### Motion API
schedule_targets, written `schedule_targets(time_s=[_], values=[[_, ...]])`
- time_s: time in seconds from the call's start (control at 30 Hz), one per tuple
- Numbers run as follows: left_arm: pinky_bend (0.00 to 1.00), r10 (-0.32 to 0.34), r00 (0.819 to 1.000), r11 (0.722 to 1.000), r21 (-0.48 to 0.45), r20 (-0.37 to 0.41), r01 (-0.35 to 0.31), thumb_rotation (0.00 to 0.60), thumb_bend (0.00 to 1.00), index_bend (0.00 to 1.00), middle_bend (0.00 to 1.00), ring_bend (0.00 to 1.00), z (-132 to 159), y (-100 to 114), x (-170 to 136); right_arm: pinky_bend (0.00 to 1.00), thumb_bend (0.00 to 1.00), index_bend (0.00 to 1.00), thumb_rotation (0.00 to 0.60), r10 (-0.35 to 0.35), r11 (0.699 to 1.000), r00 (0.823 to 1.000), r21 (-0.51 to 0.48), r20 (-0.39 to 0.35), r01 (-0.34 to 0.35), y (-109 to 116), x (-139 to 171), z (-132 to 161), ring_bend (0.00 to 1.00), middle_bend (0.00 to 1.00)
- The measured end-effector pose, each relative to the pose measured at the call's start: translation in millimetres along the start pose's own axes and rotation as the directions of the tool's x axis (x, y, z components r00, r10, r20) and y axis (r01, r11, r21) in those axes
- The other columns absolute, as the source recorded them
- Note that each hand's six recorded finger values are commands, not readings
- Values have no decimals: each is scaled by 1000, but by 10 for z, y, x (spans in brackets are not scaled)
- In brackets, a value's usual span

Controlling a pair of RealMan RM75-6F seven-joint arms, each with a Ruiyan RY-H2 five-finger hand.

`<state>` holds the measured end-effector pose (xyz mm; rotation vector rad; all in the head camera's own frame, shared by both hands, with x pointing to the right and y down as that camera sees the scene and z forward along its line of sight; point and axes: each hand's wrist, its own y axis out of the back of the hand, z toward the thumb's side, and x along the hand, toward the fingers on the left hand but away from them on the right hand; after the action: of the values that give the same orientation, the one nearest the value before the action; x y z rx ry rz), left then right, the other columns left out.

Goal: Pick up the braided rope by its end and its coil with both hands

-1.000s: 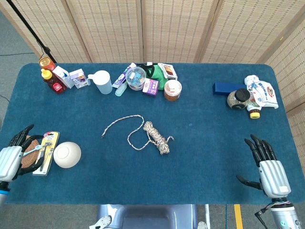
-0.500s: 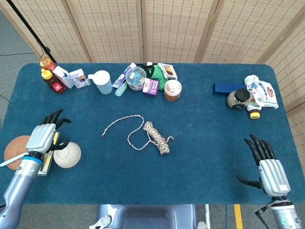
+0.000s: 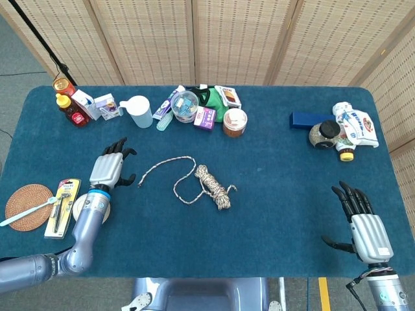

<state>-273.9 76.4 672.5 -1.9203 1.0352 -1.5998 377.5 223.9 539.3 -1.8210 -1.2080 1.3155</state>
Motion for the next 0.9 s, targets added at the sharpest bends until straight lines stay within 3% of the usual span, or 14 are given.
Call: schedule_targets(time_s=[0.37,0.9], values=[[70,-23,999,1000,4,-32,23,600,314,285,0,0,131,-269,234,0,0,0,600,5,1000,1000,5,11,-5,-28,-38,-21,0,0],[70,-26,999,1000,9,-42,26,600,314,302,0,0,230,-569,348,0,0,0,600,12,1000,1000,0,23,-12,-45,-72,-60,0,0]])
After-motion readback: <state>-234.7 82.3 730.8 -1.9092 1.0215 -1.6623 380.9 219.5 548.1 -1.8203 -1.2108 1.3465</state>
